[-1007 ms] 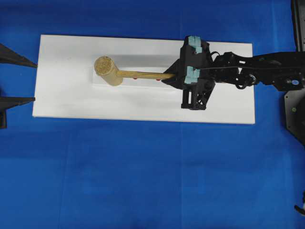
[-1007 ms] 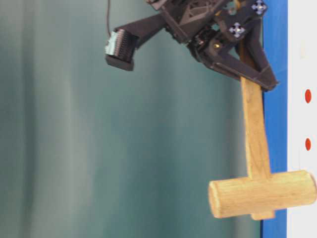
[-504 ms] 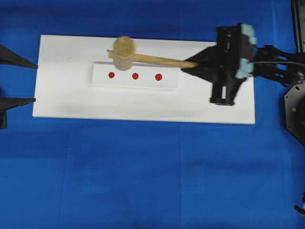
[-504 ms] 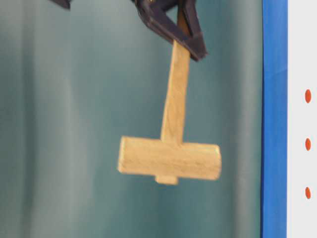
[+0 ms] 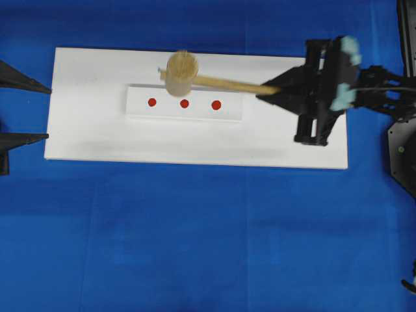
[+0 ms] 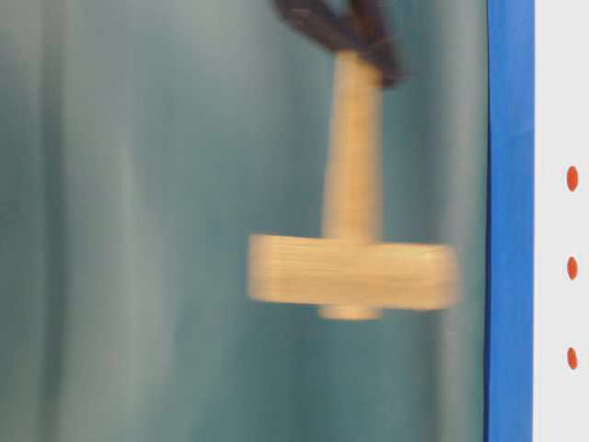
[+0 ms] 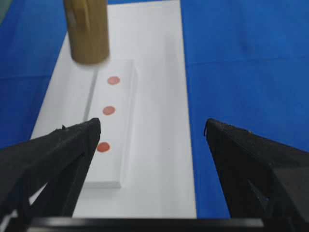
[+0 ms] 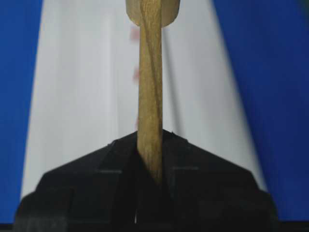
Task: Hit the mark with a hammer.
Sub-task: 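Lift the mallet and strike the middle red dot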
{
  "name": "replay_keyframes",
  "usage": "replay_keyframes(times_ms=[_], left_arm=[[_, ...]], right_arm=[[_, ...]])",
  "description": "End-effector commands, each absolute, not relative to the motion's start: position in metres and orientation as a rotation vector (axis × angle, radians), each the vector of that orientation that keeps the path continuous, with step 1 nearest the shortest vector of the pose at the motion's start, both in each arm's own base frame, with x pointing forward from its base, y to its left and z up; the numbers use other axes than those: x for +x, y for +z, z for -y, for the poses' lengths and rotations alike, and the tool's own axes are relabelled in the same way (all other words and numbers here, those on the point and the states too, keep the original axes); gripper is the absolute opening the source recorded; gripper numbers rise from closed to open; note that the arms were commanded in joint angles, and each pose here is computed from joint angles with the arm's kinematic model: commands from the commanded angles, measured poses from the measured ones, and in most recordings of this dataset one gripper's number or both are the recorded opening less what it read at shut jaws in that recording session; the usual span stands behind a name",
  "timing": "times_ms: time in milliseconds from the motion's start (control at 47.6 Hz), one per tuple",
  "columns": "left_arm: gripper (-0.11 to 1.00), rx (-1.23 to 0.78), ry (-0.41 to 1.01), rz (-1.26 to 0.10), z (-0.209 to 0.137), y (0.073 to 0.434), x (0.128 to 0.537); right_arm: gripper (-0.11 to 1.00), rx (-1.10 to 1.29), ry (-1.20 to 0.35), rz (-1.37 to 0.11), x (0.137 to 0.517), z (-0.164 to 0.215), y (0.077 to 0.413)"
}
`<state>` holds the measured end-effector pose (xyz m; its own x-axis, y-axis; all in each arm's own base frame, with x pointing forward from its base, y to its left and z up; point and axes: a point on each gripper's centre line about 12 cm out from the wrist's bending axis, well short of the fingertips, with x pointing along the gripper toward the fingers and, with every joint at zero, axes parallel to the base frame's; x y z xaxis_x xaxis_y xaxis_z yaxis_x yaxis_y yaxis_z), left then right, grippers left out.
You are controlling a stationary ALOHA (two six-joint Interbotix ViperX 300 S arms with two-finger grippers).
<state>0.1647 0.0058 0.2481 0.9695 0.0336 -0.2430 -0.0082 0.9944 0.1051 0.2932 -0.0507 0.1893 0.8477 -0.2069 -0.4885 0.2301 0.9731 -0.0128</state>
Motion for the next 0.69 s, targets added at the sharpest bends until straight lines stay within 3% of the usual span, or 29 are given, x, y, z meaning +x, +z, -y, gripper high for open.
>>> replay_keyframes(times_ms=[0, 126, 357, 672], left_arm=[[0.87, 0.104, 0.024, -0.235, -0.006, 0.252, 0.167], [0.87, 0.104, 0.024, -0.23, -0.006, 0.253, 0.167], [0.87, 0.104, 0.024, -0.227, -0.006, 0.253, 0.167], [0.87, 0.104, 0.024, -0.232, -0.006, 0.252, 0.167]], right_arm=[[0.02, 0.062, -0.241, -0.584, 0.298, 0.053, 0.166], [0.02, 0.077, -0.24, -0.638, 0.302, 0.053, 0.152], [0.02, 0.068, -0.252, -0.589, 0.301, 0.056, 0.165], [0.02, 0.059, -0.249, -0.376, 0.27, 0.051, 0.224]])
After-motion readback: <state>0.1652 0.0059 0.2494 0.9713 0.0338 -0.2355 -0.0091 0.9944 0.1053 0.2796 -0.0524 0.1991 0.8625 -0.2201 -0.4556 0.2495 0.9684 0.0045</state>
